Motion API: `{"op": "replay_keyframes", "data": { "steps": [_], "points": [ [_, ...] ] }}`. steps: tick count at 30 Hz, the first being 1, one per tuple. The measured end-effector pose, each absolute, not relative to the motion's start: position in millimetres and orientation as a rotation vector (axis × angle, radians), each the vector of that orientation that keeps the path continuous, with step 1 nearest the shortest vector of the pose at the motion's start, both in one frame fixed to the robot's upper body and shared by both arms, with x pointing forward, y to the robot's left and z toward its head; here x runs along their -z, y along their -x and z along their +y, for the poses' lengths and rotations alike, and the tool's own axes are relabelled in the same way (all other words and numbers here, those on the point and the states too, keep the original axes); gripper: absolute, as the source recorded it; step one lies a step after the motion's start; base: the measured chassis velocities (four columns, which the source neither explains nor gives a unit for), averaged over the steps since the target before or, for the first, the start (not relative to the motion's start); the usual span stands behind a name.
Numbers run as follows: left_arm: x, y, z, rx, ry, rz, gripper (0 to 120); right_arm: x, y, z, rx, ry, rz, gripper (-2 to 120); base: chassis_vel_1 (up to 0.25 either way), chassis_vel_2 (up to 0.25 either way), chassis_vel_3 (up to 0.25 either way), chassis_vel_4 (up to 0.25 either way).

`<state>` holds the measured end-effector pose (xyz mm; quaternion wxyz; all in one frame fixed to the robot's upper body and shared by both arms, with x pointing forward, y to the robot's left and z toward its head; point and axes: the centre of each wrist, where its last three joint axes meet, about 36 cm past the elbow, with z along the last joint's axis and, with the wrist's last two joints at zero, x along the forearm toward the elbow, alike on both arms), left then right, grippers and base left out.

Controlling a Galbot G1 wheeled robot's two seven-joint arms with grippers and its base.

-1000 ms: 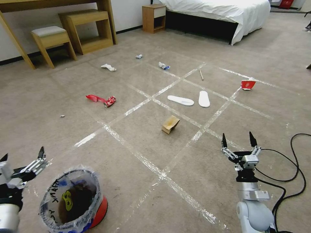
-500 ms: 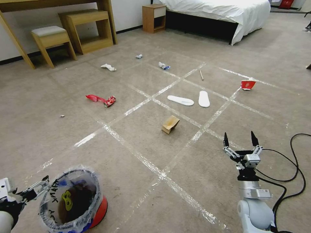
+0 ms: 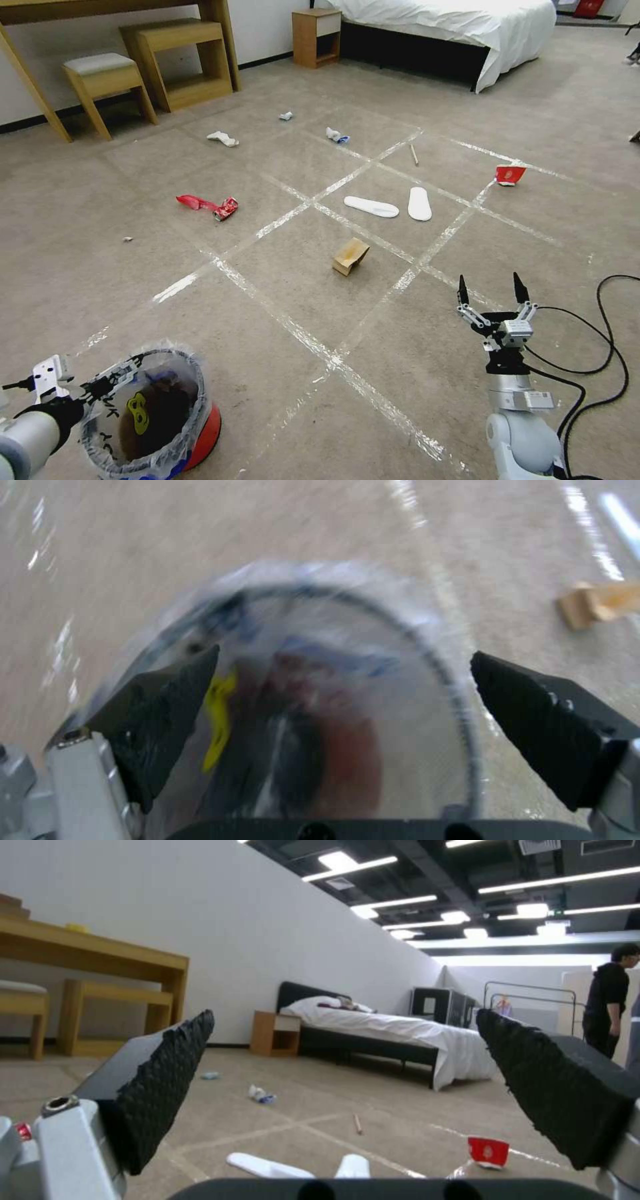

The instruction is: Pick up the trash bin and place the garbage on the floor into it.

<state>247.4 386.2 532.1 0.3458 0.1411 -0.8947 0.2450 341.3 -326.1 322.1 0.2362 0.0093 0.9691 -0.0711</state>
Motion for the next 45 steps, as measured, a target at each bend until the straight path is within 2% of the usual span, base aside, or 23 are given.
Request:
{"op": "replay_keyframes", "data": {
  "steps": [14, 24, 33, 45],
  "points": [
    [-509, -248, 411, -0.555, -0.560, -2.235, 100, -319, -340, -325, 0.188, -0.033, 2.660, 100, 0.000, 0.000, 0.000, 0.000],
    [-476, -245, 428, -0.486, -0.639, -2.180, 100, -315, -341, -325, 0.184, -0.035, 2.666, 100, 0.000, 0.000, 0.000, 0.000],
    [-446, -251, 415, -0.539, -0.587, -2.129, 100, -317, -344, -323, 0.176, -0.039, 2.656, 100, 0.000, 0.000, 0.000, 0.000],
    [-426, -256, 411, -0.546, -0.594, -2.098, 100, -320, -346, -323, 0.172, -0.041, 2.650, 100, 0.000, 0.000, 0.000, 0.000]
  ]
}}
